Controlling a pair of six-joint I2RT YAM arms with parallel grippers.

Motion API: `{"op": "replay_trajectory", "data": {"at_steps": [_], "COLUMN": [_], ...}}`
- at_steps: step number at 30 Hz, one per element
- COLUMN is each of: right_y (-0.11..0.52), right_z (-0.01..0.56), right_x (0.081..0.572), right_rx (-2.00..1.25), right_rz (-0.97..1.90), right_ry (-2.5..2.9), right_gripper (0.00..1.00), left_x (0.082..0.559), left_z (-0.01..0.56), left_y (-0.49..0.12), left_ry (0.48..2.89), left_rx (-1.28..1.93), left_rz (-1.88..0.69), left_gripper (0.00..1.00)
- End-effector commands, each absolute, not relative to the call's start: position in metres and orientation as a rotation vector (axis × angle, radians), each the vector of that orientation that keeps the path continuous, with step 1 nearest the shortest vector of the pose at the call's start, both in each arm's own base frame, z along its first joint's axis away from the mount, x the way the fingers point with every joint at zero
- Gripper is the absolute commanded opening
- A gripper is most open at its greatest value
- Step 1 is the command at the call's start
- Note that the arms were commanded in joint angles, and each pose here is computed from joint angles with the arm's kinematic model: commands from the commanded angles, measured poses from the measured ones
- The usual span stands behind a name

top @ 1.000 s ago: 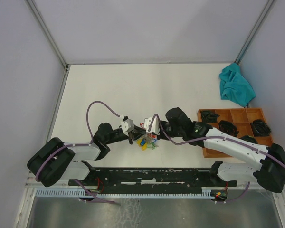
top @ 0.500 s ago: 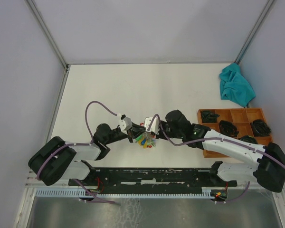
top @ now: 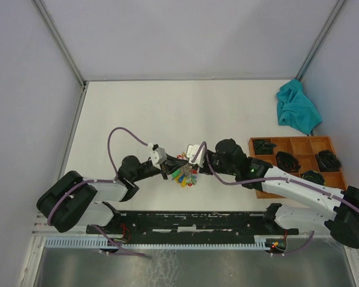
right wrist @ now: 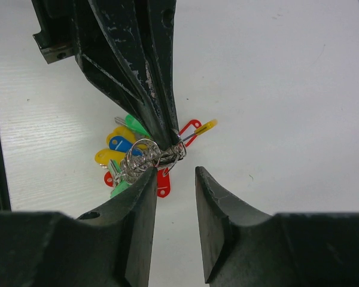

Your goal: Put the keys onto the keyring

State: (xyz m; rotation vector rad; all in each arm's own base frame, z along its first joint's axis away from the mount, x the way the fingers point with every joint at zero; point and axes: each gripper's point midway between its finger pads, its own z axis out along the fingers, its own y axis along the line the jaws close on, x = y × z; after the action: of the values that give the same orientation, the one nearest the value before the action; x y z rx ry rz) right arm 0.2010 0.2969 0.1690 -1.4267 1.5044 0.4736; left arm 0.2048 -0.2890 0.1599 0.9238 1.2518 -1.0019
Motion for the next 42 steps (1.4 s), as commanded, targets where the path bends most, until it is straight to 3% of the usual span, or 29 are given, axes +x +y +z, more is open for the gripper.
{"op": "replay_trajectory", "data": {"at_steps": [1, 17, 25, 30, 42], "right_y": [0.304, 0.310, 0.304, 0.299, 0.300], "right_z": [0.192, 0.173, 0.174, 0.183, 0.197], "right_x": [0.202, 0.213, 0.215, 0.217, 0.216], "right_rx": [-1.357, -1.344, -1.338, -1.365, -1.471], "right_rz": [0.508, 0.483, 0.449, 0.408, 0.375], "right_ry": [1.449, 1.509, 1.511, 1.494, 1.456], "right_gripper": [0.40, 0.28, 0.02, 0.01, 0.01], "left_x": [0.207, 0.205, 0.204, 0.203, 0.197], "left_z": [0.182, 0.184, 0.184, 0.185, 0.186], "left_y": [-0.289, -0.289, -0.289, -0.290, -0.295], "left_ry": [1.164, 1.150, 1.147, 1.144, 1.133], "left_rx": [0.893, 0.894, 0.898, 0.903, 0.941], "left_rz": [-0.993, -0.997, -1.000, -1.006, -1.053], "left_gripper": [0.03, 0.03, 0.03, 0.03, 0.16]}}
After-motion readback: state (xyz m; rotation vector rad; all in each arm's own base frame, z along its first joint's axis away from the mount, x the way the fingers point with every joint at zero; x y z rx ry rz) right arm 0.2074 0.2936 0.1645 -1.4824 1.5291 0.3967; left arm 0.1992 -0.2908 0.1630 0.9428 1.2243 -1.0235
